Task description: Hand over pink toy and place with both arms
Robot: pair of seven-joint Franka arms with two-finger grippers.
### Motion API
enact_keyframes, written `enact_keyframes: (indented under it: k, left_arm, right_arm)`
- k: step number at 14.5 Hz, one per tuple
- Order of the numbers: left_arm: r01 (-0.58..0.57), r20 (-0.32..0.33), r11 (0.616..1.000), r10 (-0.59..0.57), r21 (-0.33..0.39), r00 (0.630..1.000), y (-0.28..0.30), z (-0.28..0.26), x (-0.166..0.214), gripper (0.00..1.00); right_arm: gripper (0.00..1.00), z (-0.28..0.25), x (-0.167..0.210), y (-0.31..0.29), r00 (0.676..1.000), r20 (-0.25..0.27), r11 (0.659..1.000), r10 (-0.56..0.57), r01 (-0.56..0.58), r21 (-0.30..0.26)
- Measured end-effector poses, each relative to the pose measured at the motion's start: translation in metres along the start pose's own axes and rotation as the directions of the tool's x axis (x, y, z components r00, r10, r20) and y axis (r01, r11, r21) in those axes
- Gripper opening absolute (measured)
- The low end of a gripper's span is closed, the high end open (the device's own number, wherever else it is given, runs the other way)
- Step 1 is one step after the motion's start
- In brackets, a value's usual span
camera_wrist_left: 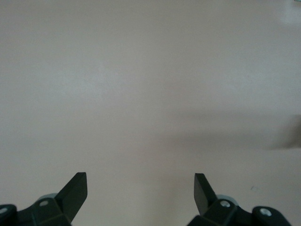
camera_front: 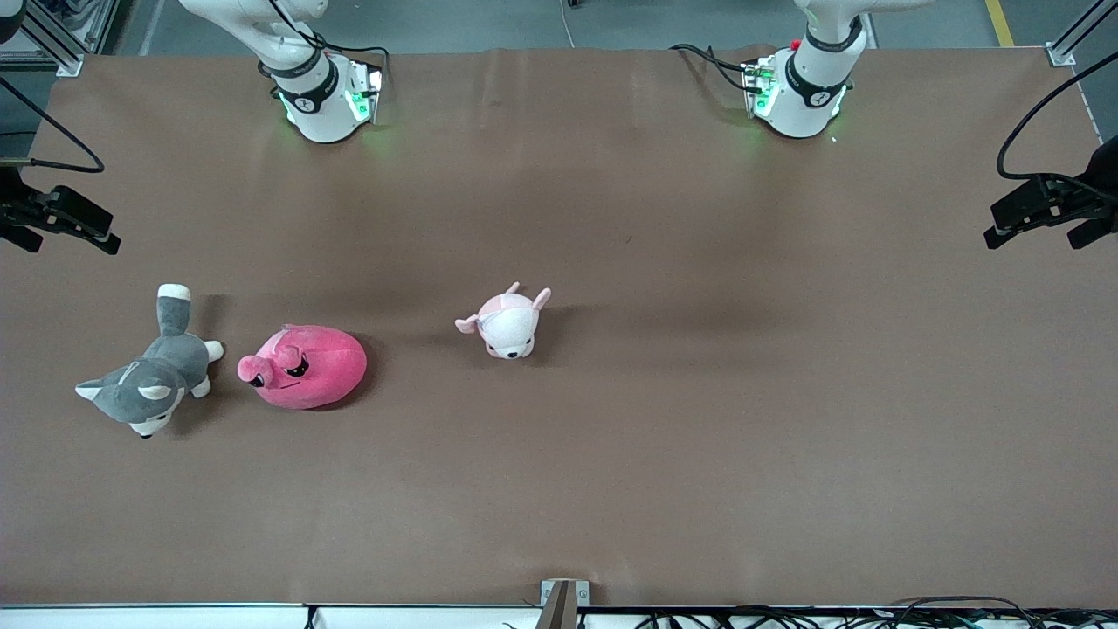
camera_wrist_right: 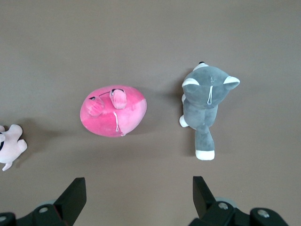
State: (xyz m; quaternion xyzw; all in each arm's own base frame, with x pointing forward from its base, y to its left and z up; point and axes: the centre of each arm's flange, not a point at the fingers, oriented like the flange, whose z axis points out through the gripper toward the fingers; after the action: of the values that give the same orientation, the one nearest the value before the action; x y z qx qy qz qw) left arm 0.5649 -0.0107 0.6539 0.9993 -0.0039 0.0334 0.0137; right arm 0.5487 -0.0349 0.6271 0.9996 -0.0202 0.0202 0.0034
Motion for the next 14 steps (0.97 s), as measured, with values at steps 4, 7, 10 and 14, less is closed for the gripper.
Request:
enact_keyframes:
  k: [4,7,10,14]
  left_arm:
    - [0.0,-0.005,1.0,0.0,0.001,1.0,0.0,0.0,-0.007,1.0]
    - [-0.014,-0.017,1.0,0.014,0.001,1.0,0.0,-0.004,-0.011,1.0]
    - [-0.076,-0.026,0.997,0.076,0.003,0.997,-0.001,-0.006,-0.011,1.0]
    - [-0.09,-0.027,0.996,0.09,0.004,0.996,-0.001,-0.006,-0.011,1.0]
  right_arm:
    - [1.0,0.0,0.0,0.0,1.0,0.002,1.0,0.0,0.0,0.0]
    - [1.0,0.0,-0.001,0.0,1.0,0.002,1.0,0.001,-0.001,0.0]
    - [1.0,0.0,-0.001,0.001,1.0,0.001,1.0,0.001,-0.001,0.0]
    - [1.0,0.0,-0.001,0.001,1.0,0.001,1.0,0.001,-0.001,0.0]
